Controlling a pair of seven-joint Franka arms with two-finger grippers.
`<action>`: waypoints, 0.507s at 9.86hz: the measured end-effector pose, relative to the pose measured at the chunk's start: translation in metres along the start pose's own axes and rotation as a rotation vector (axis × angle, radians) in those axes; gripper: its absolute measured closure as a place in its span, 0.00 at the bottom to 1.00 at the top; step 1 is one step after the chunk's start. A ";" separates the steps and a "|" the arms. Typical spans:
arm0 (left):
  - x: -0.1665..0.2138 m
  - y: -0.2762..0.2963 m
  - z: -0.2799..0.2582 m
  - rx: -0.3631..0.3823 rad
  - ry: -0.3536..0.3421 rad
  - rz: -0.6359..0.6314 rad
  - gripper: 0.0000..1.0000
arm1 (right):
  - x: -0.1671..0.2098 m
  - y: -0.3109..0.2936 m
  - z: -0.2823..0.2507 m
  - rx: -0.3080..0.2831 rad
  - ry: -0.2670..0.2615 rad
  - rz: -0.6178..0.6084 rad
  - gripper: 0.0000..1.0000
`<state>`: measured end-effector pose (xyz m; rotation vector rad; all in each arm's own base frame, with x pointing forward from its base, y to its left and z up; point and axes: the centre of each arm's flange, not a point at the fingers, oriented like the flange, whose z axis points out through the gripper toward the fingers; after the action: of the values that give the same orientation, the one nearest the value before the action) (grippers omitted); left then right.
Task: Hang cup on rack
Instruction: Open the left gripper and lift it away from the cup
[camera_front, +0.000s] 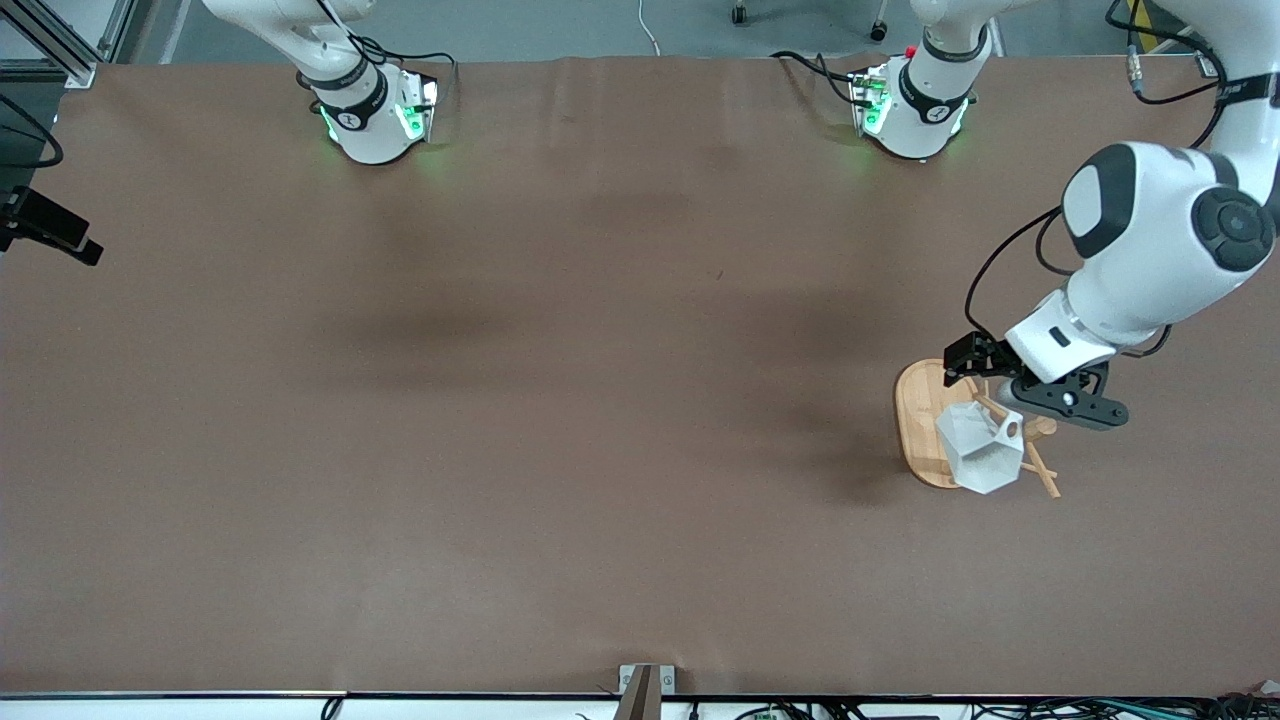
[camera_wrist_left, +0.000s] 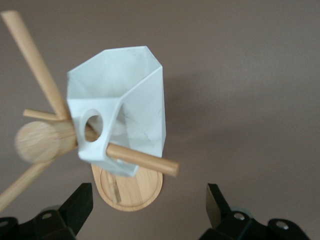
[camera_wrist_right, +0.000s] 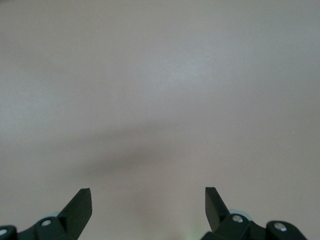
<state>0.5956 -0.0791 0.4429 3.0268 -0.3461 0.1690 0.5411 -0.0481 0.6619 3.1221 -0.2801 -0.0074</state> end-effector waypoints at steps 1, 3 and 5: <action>-0.006 0.007 -0.028 0.022 0.004 -0.007 0.00 | 0.000 0.000 0.000 0.000 0.000 0.001 0.00; -0.023 0.017 -0.090 0.066 -0.016 -0.008 0.00 | 0.000 0.000 0.000 0.000 -0.001 0.001 0.00; -0.040 0.011 -0.137 0.079 -0.068 -0.037 0.00 | 0.001 0.001 -0.001 0.000 0.003 0.001 0.00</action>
<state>0.5405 -0.0672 0.5743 3.1204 -0.2956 0.0797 0.5416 -0.0490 0.6624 3.1214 -0.2813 -0.0028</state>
